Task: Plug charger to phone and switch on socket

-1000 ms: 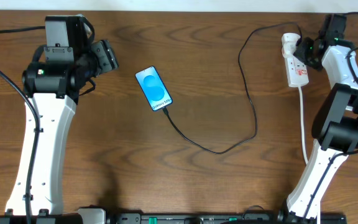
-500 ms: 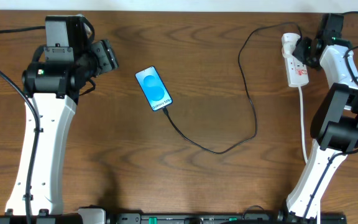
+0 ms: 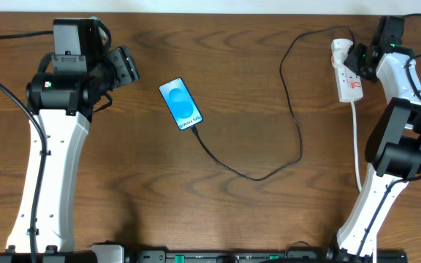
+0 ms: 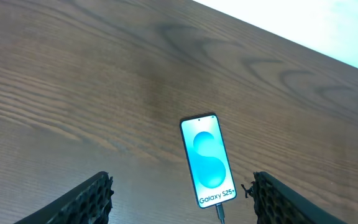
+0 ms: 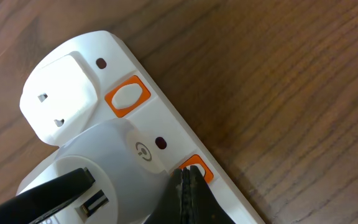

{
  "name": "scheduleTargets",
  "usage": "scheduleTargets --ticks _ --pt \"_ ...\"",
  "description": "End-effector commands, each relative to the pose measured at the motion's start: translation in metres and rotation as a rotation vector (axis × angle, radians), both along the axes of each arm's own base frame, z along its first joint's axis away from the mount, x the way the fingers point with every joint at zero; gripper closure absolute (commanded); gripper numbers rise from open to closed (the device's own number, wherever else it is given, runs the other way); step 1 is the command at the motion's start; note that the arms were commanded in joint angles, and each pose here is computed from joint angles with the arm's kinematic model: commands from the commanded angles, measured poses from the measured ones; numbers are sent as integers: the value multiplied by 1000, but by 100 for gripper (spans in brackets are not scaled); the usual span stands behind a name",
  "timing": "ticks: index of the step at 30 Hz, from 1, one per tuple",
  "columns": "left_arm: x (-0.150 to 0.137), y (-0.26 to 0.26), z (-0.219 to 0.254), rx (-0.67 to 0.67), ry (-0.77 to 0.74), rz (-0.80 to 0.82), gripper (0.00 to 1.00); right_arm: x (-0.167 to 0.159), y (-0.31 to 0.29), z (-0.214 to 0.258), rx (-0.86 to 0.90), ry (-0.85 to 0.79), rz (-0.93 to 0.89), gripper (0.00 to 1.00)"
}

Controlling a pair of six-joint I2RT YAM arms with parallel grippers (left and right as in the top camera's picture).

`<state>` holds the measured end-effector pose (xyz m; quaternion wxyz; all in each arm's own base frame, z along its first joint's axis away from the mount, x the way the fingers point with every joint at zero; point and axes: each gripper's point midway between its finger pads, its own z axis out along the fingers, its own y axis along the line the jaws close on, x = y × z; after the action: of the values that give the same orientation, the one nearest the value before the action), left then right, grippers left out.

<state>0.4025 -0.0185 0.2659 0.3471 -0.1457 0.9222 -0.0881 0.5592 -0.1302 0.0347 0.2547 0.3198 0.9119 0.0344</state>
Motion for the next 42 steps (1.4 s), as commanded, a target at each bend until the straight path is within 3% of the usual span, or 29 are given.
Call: scheduleTargets --ticks 1,10,26,42 --pt "1 4 -3 16 8 7 27 20 77 10 205 -71 174 99" --pt "2 4 -3 16 7 7 27 12 76 14 326 -74 218 99" --pt "1 4 -3 17 8 7 27 -1 23 51 323 -57 174 99" --pt "2 4 -3 16 7 7 27 -14 -3 54 384 -73 166 99"
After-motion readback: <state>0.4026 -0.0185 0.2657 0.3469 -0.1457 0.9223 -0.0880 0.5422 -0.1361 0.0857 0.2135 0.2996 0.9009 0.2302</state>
